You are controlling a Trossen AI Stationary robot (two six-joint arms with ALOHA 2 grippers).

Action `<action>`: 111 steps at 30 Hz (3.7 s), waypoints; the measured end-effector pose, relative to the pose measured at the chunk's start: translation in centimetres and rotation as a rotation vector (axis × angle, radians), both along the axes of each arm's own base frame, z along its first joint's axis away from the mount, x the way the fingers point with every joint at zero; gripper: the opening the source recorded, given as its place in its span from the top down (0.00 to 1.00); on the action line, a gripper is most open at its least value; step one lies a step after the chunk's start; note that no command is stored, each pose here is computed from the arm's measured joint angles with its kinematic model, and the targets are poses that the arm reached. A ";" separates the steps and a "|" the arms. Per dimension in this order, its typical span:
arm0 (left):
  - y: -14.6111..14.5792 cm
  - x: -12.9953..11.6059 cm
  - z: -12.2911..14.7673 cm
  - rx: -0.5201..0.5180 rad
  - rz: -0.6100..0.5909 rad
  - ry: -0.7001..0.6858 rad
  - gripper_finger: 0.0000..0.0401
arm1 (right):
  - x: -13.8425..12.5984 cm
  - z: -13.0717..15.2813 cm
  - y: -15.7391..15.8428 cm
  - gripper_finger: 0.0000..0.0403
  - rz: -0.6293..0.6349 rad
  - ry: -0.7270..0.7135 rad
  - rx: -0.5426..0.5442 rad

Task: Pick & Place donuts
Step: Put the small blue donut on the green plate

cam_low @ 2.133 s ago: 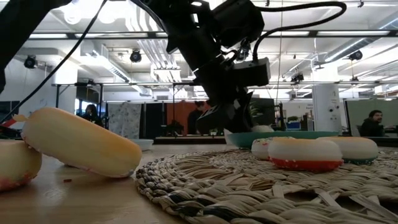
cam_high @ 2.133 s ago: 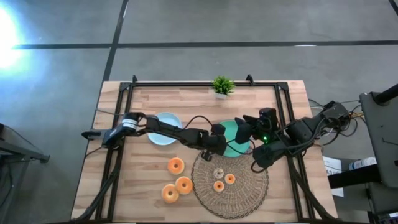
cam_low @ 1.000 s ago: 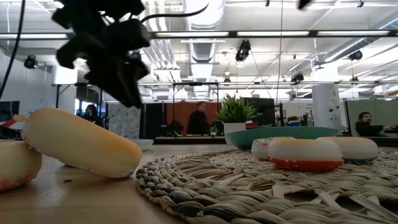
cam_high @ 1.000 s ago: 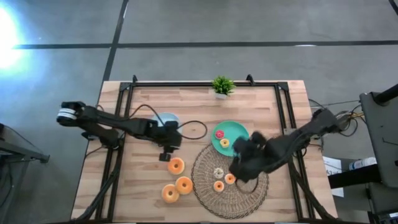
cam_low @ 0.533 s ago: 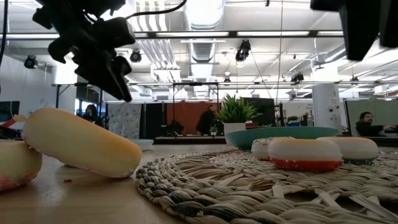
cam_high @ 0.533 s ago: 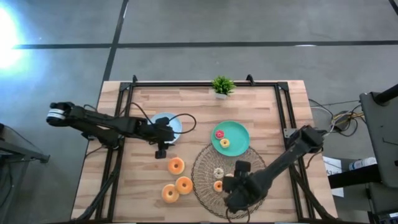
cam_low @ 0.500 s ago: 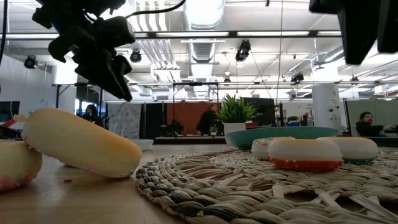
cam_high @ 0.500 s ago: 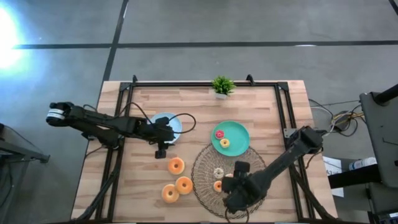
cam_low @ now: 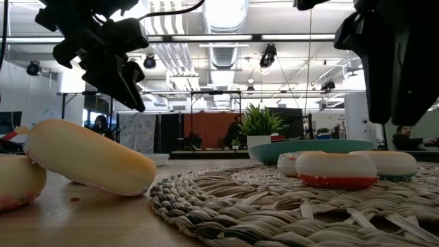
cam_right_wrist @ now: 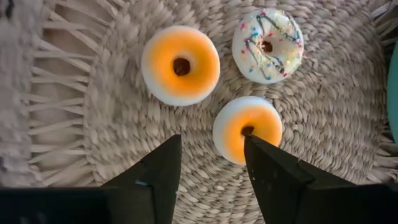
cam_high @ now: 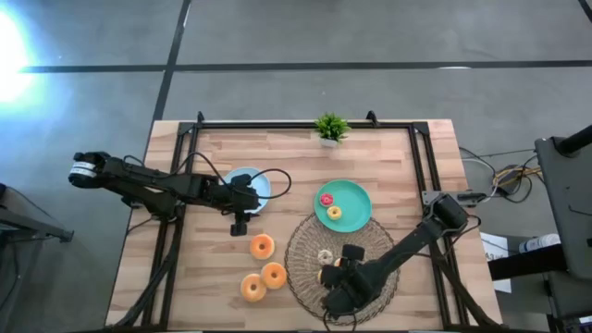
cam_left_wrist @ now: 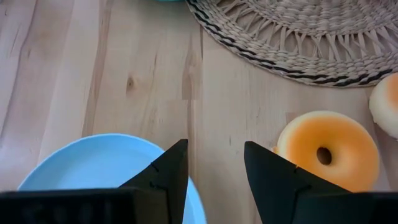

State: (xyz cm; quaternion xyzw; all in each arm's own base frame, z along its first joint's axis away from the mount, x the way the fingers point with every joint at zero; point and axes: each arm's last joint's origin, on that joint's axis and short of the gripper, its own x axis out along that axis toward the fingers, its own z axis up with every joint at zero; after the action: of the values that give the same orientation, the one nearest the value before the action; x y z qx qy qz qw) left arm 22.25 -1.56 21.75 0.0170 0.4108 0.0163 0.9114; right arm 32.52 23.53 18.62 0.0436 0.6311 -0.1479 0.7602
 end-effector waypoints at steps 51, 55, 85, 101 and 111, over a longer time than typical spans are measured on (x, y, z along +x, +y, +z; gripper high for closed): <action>-0.1 1.1 0.8 -0.033 0.030 -0.169 0.67 | -5.0 7.0 -7.6 0.98 -0.951 -0.759 0.157; -0.3 2.2 2.6 -0.049 0.025 -0.385 0.67 | -6.8 8.2 -9.6 0.98 -1.123 -1.126 0.272; -1.6 12.0 5.8 0.214 0.063 -0.738 0.61 | -2.6 9.3 -13.0 0.97 -1.190 -1.609 0.402; -1.7 12.5 6.5 0.103 0.107 -0.764 0.61 | -2.5 9.4 -13.2 0.97 -1.189 -1.627 0.313; -1.6 13.0 6.9 0.097 0.116 -0.784 0.61 | -2.5 9.4 -13.2 0.97 -1.196 -1.629 0.327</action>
State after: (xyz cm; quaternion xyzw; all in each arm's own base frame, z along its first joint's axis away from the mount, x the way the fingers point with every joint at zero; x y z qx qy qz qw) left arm 35.26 -3.15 28.65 0.0295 0.0307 0.0925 0.9948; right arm 30.05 10.32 28.05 0.5417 -0.1896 -0.3406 0.7447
